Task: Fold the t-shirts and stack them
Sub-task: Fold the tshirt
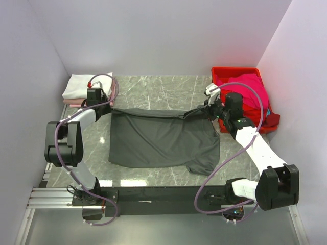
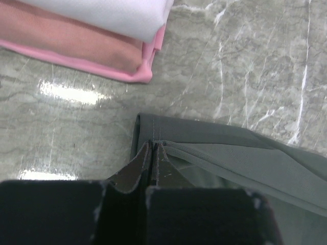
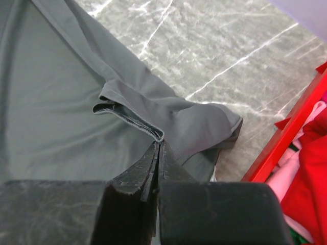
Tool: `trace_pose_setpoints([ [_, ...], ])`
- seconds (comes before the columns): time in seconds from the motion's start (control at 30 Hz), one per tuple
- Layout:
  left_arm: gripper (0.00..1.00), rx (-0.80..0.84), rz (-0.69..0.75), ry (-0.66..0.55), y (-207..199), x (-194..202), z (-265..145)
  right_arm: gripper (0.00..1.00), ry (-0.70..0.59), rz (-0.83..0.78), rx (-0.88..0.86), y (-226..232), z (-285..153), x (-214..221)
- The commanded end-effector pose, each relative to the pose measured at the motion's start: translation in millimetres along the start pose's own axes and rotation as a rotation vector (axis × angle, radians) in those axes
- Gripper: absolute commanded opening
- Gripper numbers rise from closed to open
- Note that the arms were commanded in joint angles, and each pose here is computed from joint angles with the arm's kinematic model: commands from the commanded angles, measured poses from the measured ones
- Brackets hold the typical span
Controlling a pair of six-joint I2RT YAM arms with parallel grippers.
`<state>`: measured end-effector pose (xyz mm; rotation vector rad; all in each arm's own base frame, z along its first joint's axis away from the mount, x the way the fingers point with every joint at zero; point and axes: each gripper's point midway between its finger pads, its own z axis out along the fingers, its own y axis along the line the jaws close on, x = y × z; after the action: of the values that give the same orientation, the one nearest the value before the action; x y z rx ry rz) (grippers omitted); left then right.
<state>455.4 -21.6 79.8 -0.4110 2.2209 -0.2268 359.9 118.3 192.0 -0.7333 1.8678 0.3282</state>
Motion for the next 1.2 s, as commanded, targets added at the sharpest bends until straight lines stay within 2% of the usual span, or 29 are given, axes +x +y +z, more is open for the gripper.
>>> trace_pose_setpoints([
  [0.0, 0.0, 0.001, -0.005, -0.046, -1, -13, -16, 0.0, -0.018, -0.02, 0.03, -6, -6, -5],
  [0.5, 0.01, -0.013, -0.023, 0.0, 2, 4, -20, 0.0, 0.028, 0.014, 0.058, -14, 2, 5],
  [0.53, 0.04, -0.021, -0.028, 0.019, 4, 9, -20, 0.0, 0.03, 0.012, 0.055, -13, 2, 5],
  [0.63, 0.27, -0.08, -0.041, 0.004, 12, 3, -27, 0.0, 0.032, 0.002, 0.052, -12, 0, 6],
  [0.67, 0.42, -0.083, -0.047, -0.007, 11, -1, -32, 0.0, 0.038, 0.0, 0.056, -12, -1, 8],
  [0.77, 0.6, -0.081, -0.077, -0.085, 9, -17, -59, 0.0, 0.046, -0.007, 0.053, -12, -1, 10],
  [0.9, 0.7, -0.072, -0.085, -0.205, 6, -45, -98, 0.0, 0.075, -0.002, 0.025, -9, 6, 20],
  [1.03, 0.71, -0.054, -0.063, -0.286, 3, -62, -133, 0.0, 0.102, -0.006, 0.008, -7, 8, 29],
  [1.17, 0.71, -0.04, -0.041, -0.297, 3, -57, -152, 0.0, 0.122, -0.029, -0.016, -1, 3, 35],
])
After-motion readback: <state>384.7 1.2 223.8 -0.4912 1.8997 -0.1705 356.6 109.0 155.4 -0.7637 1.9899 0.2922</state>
